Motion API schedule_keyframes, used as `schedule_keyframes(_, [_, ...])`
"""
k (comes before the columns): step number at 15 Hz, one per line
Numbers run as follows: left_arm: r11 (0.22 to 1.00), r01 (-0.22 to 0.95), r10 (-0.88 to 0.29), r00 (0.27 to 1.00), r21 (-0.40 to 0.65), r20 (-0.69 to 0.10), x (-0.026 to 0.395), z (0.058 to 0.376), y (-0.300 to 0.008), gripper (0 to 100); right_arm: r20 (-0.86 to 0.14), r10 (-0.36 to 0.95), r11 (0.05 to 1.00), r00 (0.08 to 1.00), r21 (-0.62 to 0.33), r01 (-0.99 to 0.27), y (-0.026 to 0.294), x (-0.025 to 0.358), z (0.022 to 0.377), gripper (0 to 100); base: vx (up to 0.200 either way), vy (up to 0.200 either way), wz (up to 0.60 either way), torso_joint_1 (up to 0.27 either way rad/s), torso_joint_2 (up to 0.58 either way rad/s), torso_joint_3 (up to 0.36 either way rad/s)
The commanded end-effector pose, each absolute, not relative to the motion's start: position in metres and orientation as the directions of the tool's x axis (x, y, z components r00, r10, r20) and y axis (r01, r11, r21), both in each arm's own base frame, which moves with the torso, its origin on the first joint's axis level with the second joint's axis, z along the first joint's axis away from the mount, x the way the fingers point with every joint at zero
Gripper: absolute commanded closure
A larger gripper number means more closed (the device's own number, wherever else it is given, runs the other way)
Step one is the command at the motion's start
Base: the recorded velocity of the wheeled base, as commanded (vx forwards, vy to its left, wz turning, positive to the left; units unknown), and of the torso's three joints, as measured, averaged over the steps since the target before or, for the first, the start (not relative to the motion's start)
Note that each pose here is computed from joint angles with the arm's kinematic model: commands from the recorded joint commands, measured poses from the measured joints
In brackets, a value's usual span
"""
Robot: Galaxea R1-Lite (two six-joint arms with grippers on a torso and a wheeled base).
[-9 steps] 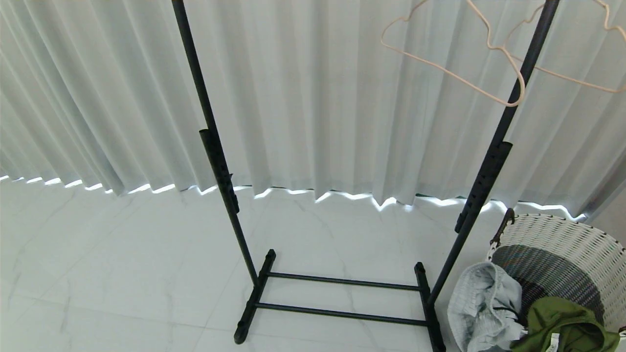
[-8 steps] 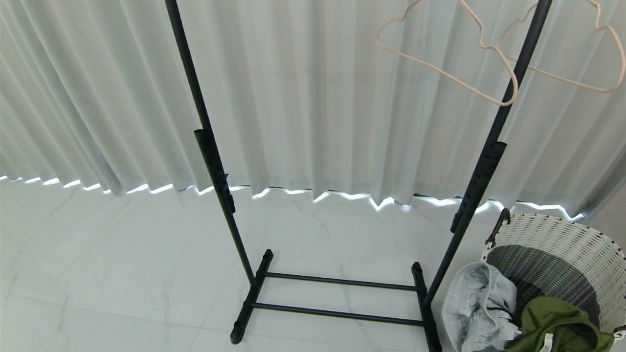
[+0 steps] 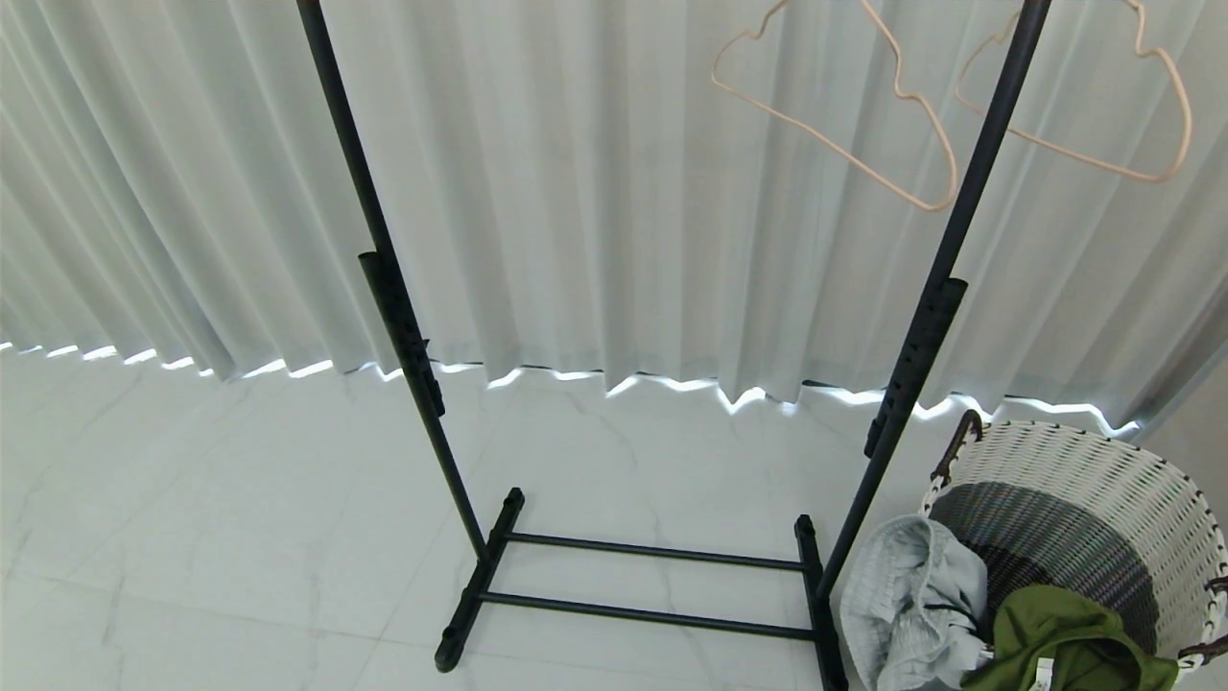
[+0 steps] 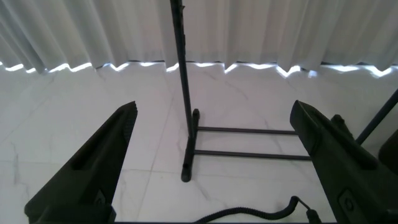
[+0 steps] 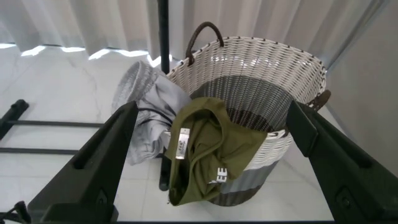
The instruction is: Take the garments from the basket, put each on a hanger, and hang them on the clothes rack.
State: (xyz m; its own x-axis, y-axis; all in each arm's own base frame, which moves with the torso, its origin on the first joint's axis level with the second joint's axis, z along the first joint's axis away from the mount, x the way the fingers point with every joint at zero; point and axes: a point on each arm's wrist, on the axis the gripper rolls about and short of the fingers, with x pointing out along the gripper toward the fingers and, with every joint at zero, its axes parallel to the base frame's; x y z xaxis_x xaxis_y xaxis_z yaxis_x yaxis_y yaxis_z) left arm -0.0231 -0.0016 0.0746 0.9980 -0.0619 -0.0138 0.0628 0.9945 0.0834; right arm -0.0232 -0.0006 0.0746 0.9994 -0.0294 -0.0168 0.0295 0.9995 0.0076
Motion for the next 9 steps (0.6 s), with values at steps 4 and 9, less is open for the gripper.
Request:
schedule_keyframes(4, [0.995,0.062,-0.061,0.998,0.074,-0.014,-0.0231,0.0746,-0.0016,0,-0.018,-0.018,0.999,1.0,-0.048,0.018,-0.0003,-0.0232,0.0744,0,0.0,0.0,0.0,0.0,0.0,0.0])
schedule_keyframes(9, [0.995,0.064,-0.063,0.998,0.08,-0.014,-0.0231,0.0746,-0.0016,0,-0.015,0.002,0.994,1.0,-0.112,-0.003,0.0001,-0.0232,0.0747,0,0.0,0.0,0.0,0.0,0.0,0.0])
